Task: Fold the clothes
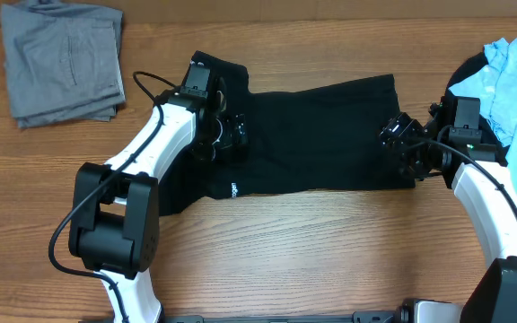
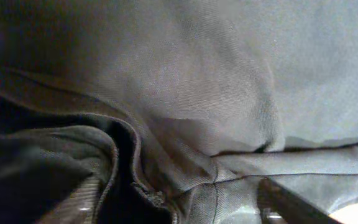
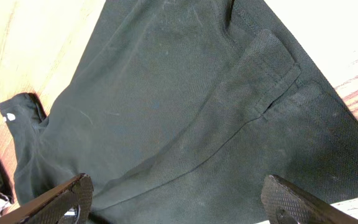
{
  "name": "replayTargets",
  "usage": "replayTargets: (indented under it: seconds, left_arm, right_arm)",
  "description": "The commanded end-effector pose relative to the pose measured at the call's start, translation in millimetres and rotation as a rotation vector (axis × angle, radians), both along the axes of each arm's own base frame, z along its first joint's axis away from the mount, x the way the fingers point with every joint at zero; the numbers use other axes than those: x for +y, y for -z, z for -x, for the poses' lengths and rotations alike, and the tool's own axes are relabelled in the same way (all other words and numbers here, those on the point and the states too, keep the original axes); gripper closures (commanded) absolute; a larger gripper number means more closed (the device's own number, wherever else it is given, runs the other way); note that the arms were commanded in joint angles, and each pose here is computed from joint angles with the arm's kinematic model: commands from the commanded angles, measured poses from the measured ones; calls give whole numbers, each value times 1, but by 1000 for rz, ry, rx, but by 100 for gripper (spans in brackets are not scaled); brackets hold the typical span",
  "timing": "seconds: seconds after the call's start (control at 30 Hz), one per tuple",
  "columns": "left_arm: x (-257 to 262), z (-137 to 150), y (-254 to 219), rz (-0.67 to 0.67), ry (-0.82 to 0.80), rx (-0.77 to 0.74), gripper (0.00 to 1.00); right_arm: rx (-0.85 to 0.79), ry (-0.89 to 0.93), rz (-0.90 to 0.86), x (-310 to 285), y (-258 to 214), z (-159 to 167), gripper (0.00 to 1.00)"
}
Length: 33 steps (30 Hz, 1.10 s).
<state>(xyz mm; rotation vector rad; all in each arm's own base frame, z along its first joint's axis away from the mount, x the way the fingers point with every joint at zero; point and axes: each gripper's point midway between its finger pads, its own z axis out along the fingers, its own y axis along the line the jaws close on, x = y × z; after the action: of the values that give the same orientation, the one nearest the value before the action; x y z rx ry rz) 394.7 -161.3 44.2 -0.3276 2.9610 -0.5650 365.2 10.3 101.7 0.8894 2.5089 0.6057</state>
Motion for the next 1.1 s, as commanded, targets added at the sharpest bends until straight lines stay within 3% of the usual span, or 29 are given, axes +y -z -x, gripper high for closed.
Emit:
replayTargets:
  seconds: [0.0, 0.1, 0.23, 0.43, 1.07]
  left_arm:
    - [-7, 2, 3, 29, -8, 22, 32]
    - [-7, 2, 3, 30, -7, 23, 47]
    - [-7, 2, 3, 33, -6, 24, 52]
    - [-11, -12, -1, 49, -6, -36, 96]
    - [-19, -84, -35, 91, -42, -370, 93]
  right_arm:
    - [3, -6, 13, 0, 3, 1, 9]
    - [3, -6, 13, 0, 3, 1, 9]
    - [3, -6, 13, 0, 3, 1, 9]
    - [3, -6, 12, 0, 3, 1, 9]
    - [6, -6, 12, 0, 3, 2, 9]
